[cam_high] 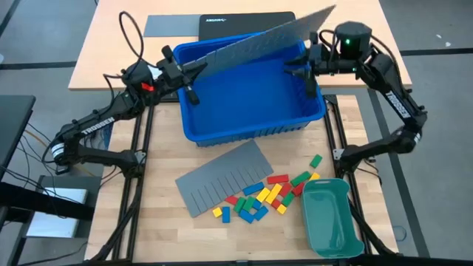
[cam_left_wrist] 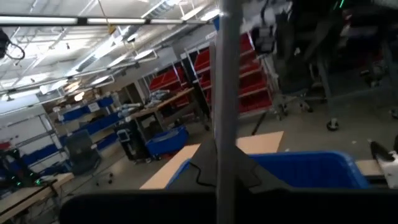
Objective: Sort Items/Unsort Items
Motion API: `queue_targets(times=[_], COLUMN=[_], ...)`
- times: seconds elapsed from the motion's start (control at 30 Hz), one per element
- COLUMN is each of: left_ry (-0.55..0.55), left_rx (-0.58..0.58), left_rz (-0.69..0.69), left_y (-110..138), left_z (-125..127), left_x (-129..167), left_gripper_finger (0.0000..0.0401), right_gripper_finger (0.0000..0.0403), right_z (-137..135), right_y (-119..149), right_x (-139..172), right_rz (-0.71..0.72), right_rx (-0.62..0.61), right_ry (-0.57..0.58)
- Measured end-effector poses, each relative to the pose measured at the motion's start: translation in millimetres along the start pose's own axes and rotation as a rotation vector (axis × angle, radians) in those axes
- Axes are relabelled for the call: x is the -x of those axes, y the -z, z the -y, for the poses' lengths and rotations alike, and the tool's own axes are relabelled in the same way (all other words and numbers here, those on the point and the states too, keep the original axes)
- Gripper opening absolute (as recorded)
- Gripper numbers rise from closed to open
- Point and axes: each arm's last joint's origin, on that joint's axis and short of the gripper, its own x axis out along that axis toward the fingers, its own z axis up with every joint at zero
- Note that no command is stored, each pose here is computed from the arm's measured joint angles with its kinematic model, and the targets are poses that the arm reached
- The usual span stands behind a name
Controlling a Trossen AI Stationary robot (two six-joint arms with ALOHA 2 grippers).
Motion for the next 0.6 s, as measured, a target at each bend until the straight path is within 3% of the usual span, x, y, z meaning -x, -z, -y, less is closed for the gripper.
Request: queue_targets(times=[0.1,0.33,0.47,0.6], left_ry=[0.017,0.048,0.018,0.007], left_rx=[0.018,0.054,-0.020,-0.038], left_rz=[0.026,0.009,0.011,0.014], left_y=[8,56,70,82], left_z=[4,21,23,22], left_x=[6,17,20,22], left_gripper_finger=[0.0003,0.0002,0.0002,0.0002], right_gripper_finger=[0.0097,0.0077,0.0060,0.0039], right_z=[-7,-29,-44,-56], right_y=[23,71,81,87], right_x=[-8,-19,-20,-20], right_rz=[0.018,0.122,0.216,0.221], right_rx=[-0.006,-0.076,-0.080,-0.079], right_ry=[0.001,0.044,0.048,0.090])
